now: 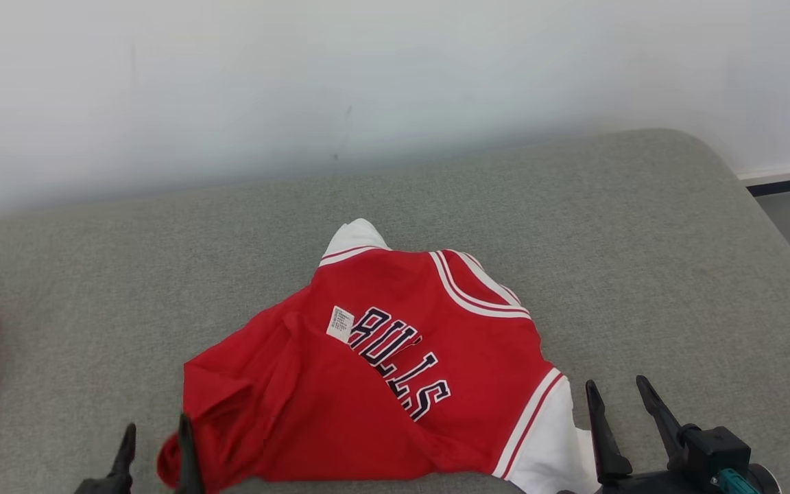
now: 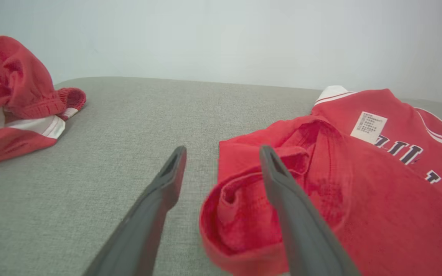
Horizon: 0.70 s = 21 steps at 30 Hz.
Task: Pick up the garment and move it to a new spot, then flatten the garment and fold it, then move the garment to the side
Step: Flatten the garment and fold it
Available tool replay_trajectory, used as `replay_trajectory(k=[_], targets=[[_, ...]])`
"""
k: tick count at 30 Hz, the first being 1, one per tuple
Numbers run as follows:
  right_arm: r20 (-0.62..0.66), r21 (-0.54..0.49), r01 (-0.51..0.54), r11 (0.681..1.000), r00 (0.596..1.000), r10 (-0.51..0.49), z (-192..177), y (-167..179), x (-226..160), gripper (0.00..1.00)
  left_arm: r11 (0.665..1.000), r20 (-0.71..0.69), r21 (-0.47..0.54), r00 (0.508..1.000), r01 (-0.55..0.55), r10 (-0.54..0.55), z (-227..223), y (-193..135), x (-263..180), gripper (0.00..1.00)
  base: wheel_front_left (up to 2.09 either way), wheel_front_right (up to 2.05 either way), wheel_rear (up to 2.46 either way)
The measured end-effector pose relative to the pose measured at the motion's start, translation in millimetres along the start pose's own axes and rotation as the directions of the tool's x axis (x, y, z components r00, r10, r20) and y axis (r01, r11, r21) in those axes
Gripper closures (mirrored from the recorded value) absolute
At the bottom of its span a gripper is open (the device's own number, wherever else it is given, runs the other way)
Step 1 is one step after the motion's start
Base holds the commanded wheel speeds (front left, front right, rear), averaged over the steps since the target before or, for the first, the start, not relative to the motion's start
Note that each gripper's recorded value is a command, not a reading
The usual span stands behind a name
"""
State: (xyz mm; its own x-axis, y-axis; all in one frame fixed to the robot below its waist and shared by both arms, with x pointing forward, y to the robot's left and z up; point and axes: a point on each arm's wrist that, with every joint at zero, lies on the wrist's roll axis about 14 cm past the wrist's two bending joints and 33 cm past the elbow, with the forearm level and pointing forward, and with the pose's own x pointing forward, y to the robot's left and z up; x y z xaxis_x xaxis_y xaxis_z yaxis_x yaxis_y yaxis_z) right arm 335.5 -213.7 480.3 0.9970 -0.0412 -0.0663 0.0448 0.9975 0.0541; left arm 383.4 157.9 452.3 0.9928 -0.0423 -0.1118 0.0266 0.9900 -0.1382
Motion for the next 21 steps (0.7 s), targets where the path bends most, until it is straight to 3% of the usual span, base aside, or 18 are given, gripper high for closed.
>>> replay_trajectory(k=[5, 13, 17, 21], targets=[[0.000, -0.001, -0.013, 1.000, 1.000, 0.013, 0.3, 4.1, 2.6, 0.00, 0.999, 0.105, 0.035, 0.994, 0.002, -0.006, 34.3, 2.4, 8.7, 0.00, 0.00, 0.00, 0.00], [-0.008, 0.018, -0.011, 1.000, 1.000, 0.011, -4.9, 4.7, 4.1, 0.00, 0.978, 0.202, 0.138, 0.963, 0.154, -0.180, 91.1, -30.0, 48.8, 0.00, 0.00, 0.00, 0.00], [-0.007, 0.028, -0.001, 1.000, 1.000, 0.001, -7.0, 1.9, 6.3, 0.00, 0.960, 0.190, 0.157, 0.946, 0.233, -0.261, 110.8, -52.3, 70.8, 0.00, 0.00, 0.00, 0.00], [-0.001, 0.047, 0.015, 0.999, 1.000, -0.015, -9.6, -2.3, 11.3, 0.00, 0.926, 0.067, 0.177, 0.935, 0.334, -0.349, 104.9, -73.9, 96.5, 0.00, 0.00, 0.00, 0.00]])
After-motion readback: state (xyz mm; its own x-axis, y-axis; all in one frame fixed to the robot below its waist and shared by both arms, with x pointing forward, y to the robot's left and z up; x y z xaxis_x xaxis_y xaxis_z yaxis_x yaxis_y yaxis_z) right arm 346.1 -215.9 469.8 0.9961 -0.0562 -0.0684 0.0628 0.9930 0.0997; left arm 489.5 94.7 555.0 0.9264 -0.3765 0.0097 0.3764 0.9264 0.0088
